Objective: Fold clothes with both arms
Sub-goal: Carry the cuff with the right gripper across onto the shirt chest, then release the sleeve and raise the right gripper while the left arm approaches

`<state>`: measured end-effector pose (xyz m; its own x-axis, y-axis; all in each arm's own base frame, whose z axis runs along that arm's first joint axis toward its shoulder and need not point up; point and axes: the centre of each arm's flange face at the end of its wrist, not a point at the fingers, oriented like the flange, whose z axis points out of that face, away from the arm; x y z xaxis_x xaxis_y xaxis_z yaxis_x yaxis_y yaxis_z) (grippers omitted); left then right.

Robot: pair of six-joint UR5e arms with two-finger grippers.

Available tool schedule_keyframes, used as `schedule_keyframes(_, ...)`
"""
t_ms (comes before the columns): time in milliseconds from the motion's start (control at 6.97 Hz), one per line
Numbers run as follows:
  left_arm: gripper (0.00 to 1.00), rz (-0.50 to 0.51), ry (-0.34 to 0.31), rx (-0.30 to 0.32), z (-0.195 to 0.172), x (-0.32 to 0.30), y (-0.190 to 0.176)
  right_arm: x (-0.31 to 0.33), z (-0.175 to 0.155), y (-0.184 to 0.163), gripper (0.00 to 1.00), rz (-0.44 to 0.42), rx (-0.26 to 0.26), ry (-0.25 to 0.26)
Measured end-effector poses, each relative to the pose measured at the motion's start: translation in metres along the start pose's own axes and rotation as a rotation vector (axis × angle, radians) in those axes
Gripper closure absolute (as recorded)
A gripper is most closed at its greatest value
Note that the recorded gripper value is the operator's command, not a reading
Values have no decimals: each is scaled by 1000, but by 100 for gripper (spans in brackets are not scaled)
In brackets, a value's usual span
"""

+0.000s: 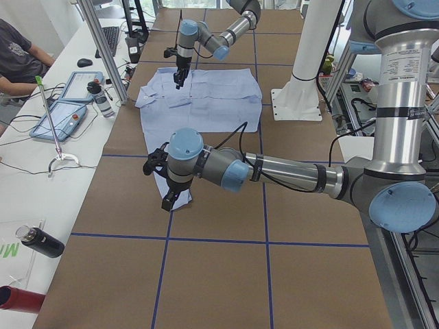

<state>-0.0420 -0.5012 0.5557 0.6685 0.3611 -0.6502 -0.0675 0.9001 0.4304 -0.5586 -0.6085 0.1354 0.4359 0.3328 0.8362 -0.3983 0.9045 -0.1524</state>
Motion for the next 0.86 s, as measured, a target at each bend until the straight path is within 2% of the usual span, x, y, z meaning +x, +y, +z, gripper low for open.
schedule_keyframes(144, 0, -28, 19, -3, 3, -1, 0, -7, -6, -1, 0, 14, 3, -15)
schedule_keyframes(431, 0, -172, 82, -4, 13, 24, -23, 2, -33, -22, 0, 51, -14, -36)
schedule_keyframes(718, 1, -183, 121, -26, 45, 54, -36, 71, -66, -66, 0, 100, -67, -37)
schedule_keyframes(861, 1, -206, 125, -43, 60, 52, -39, 112, -78, -80, 0, 117, -76, -35)
